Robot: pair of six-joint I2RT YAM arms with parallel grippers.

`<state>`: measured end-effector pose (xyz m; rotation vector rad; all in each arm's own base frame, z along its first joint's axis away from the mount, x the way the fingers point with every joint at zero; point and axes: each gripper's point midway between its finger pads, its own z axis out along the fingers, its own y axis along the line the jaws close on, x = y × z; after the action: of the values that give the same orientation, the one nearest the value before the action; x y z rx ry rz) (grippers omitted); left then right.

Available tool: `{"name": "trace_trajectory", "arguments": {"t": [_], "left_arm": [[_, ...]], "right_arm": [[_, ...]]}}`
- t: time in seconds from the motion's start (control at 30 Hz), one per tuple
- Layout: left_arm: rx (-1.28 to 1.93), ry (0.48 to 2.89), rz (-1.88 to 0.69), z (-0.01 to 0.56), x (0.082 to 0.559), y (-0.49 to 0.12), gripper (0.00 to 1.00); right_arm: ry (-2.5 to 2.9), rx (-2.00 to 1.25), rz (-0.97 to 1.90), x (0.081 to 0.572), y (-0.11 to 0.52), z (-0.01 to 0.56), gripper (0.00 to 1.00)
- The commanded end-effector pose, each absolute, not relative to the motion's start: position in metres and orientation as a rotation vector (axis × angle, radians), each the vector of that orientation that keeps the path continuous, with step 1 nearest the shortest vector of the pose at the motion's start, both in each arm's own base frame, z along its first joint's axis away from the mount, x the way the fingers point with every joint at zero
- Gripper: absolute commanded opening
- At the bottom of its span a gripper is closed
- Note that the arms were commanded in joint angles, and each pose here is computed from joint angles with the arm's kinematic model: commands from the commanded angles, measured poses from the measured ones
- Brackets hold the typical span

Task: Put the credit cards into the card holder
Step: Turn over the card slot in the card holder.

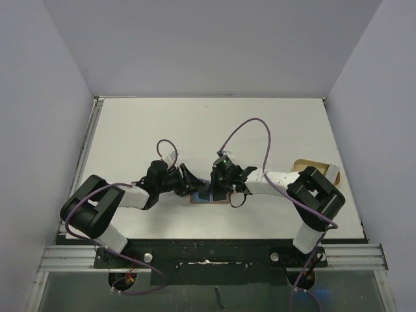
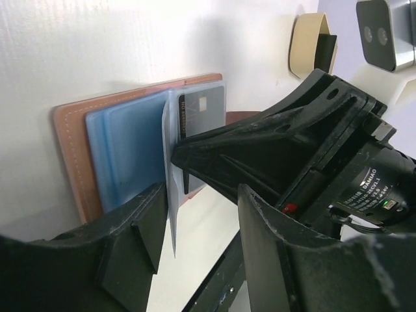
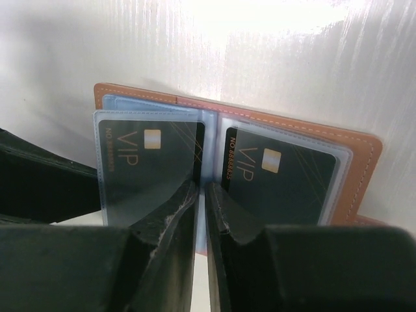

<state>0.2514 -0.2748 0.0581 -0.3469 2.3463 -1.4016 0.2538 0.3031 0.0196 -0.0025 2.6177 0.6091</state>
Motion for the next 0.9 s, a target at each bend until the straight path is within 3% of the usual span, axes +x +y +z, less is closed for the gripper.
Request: {"name": "trace_trajectory", "arguments": {"t": [0.0,0.33,0.67,0.87], "left_arm": [[-0.278,2.236,-1.471,0.095,0.262,-0.289,0.44],[-0.247,2.228,-1.49,0.101,0.265,-0.3,0.44],[-0.153,2.228,-1.518,0.11,0.262,-0.341,0.44],[-0.142,2.24,-1.473,0.108,0.26,-0.332,0.44]], "right_arm": [[2.602,-0.015,0.594,0.249,0.296,0.026,0.14],[2.481,0.067,0.498,0.26,0.27,0.053,0.21],[2.271,0.222,0.34,0.269,0.209,0.125,0.23],[2.242,0.264,0.242,0.281,0.176,0.139,0.25]]}}
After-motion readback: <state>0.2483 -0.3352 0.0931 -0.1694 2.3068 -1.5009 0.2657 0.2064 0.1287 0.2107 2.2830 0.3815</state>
